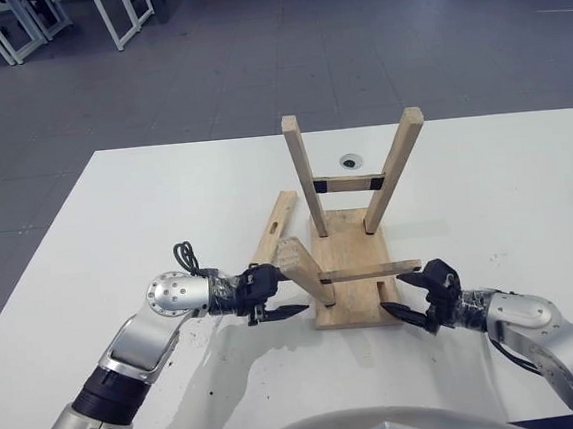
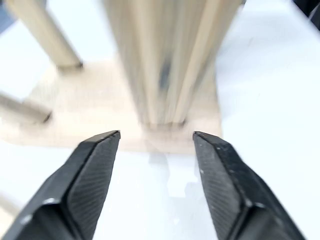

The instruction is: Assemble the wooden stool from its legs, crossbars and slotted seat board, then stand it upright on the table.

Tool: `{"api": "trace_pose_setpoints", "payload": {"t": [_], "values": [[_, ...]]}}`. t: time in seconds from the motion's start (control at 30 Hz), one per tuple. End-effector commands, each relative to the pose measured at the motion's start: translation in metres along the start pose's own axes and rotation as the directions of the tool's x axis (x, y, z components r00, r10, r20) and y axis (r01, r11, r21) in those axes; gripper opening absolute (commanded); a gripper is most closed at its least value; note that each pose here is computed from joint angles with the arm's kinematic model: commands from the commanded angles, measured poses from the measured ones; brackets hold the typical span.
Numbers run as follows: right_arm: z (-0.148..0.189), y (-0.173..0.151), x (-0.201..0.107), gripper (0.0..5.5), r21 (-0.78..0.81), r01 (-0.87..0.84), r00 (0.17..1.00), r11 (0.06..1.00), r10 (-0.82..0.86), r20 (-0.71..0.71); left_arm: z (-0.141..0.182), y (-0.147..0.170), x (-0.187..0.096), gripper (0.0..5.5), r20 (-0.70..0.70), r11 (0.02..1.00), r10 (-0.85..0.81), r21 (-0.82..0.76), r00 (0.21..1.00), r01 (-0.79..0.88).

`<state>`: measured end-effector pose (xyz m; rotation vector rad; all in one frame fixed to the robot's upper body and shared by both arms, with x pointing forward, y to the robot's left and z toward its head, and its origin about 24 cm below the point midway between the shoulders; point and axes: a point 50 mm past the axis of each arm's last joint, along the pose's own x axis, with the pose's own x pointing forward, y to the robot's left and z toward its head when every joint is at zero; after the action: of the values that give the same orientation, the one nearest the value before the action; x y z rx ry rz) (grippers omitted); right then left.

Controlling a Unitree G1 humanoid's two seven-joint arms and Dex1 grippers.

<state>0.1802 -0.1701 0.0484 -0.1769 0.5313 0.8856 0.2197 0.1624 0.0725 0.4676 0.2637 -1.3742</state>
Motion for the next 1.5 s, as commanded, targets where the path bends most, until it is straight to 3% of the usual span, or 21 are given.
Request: {"api": "trace_pose_setpoints", "payload": {"t": [0.03, 0.13, 0.27, 0.4, 0.47, 0.53, 0.73, 0.9, 1.17, 1.27, 1.4, 1.5], "values": [[-0.02, 0.001, 0.001, 3.51, 0.042, 0.036, 0.995, 0.998, -0.032, -0.098, 0.014, 0.012, -0.009, 3.34, 0.007, 0.997, 0.043, 0.064, 0.999, -0.043], [-0.021, 0.002, 0.001, 3.51, 0.053, 0.048, 0.995, 0.997, -0.043, -0.094, 0.008, 0.012, -0.029, 3.75, -0.061, 0.994, 0.108, 0.007, 0.992, -0.108], [-0.005, -0.006, -0.005, 3.51, 0.133, 0.102, 0.994, 0.986, -0.104, 0.012, -0.004, -0.006, -0.045, 4.38, -0.123, 0.924, 0.326, -0.17, 0.937, -0.343], [0.016, -0.017, -0.009, 3.51, 0.265, 0.127, 0.975, 0.956, -0.169, 0.143, -0.012, -0.007, -0.033, 4.38, -0.152, 0.625, 0.697, -0.353, 0.701, -0.697], [0.019, -0.022, -0.01, 3.51, 0.284, 0.156, 0.966, 0.946, -0.207, 0.157, -0.024, -0.006, -0.03, 4.38, -0.244, 0.479, 0.785, -0.343, 0.569, -0.808], [0.021, -0.028, -0.013, 3.51, 0.296, 0.196, 0.953, 0.935, -0.252, 0.166, -0.036, -0.01, -0.023, 4.38, -0.308, 0.406, 0.808, -0.327, 0.502, -0.854], [0.021, -0.029, -0.008, 3.51, 0.305, 0.216, 0.947, 0.928, -0.275, 0.164, -0.042, -0.011, 0.004, 4.38, -0.288, 0.485, 0.749, -0.375, 0.597, -0.79], [0.021, -0.029, -0.006, 3.51, 0.299, 0.217, 0.949, 0.929, -0.272, 0.157, -0.051, -0.013, 0.016, 4.38, -0.31, 0.504, 0.714, -0.395, 0.627, -0.768], [0.028, -0.035, -0.007, 3.51, 0.287, 0.234, 0.942, 0.929, -0.289, 0.169, -0.078, -0.032, 0.029, 3.11, -0.419, 0.416, 0.659, -0.489, 0.624, -0.767], [0.042, -0.04, -0.01, 3.51, 0.289, 0.254, 0.927, 0.923, -0.318, 0.2, -0.076, -0.03, 0.028, 2.56, -0.397, 0.375, 0.689, -0.521, 0.606, -0.767], [0.07, -0.046, -0.015, 3.51, 0.266, 0.26, 0.911, 0.928, -0.327, 0.25, -0.075, -0.023, 0.013, 2.11, -0.396, 0.276, 0.769, -0.503, 0.502, -0.819], [0.089, -0.035, -0.018, 3.77, 0.275, 0.089, 0.933, 0.957, -0.176, 0.313, -0.063, -0.017, -0.01, 2.07, -0.315, 0.201, 0.855, -0.533, 0.413, -0.822]]}}
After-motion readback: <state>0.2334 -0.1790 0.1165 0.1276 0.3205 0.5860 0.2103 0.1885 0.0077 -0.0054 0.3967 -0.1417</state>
